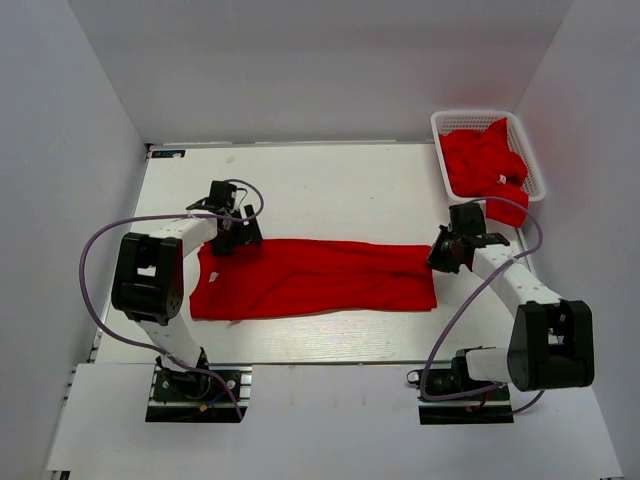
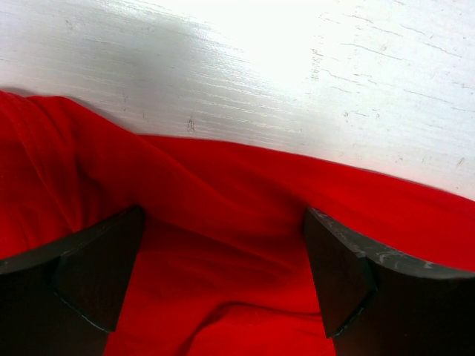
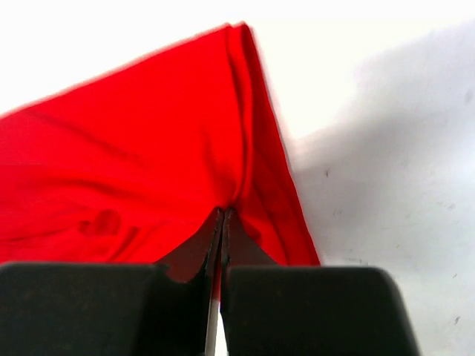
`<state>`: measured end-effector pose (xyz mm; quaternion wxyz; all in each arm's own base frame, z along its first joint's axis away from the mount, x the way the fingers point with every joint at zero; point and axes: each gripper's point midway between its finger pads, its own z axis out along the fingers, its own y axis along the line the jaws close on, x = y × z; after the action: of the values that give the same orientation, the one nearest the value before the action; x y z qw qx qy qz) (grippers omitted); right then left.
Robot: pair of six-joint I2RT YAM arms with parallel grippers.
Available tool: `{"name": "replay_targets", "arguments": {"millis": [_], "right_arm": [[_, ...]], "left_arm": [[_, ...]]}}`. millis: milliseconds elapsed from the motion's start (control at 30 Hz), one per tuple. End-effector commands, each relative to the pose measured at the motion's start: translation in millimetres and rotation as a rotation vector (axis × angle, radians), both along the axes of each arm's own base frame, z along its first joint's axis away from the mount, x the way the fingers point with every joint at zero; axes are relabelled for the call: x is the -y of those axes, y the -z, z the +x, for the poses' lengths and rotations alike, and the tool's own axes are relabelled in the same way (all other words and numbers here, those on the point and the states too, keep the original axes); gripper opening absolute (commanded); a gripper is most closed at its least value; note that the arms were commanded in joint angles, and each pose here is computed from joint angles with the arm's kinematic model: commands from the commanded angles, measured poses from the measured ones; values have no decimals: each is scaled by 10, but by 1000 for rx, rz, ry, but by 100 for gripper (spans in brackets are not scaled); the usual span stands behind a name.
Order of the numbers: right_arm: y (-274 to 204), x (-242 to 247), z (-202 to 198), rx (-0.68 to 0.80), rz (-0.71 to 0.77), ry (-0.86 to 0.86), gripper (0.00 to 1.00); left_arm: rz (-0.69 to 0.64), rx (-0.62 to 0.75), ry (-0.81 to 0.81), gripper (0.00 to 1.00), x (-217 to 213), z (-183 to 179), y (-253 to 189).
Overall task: Fold and stack the t-shirts
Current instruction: Fold the other side of the tshirt into a rectangle
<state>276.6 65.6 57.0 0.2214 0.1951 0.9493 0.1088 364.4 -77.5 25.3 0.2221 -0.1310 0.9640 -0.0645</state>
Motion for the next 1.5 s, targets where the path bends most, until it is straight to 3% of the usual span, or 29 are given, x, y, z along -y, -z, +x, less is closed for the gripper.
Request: {"name": "replay_targets", "arguments": {"millis": [0, 400, 700, 933, 1067, 1200, 1367, 1467], "right_arm": [[-329, 97, 332, 182, -62, -22, 0], [-467, 263, 709, 342, -190, -39, 0], [51, 89, 532, 161, -98, -80, 0], [206, 314, 617, 125, -211, 5, 0], [140, 363, 685, 120, -237, 19, 29], [-40, 326, 721, 156, -226, 2, 48], [-366, 171, 788, 253, -173, -73, 52], [-417, -155, 752, 268, -36, -189, 54]], "left_arm": [[32, -6, -8, 100, -81, 1, -30], [27, -25, -4, 100, -72, -41, 29], [37, -24, -8, 100, -87, -15, 35], [48, -40, -12, 100, -107, -42, 74], [48, -40, -12, 100, -107, -42, 74], [45, -22, -12, 100, -97, 21, 20], [43, -12, -13, 100, -91, 59, -13], [42, -3, -13, 100, -86, 90, -41]]}}
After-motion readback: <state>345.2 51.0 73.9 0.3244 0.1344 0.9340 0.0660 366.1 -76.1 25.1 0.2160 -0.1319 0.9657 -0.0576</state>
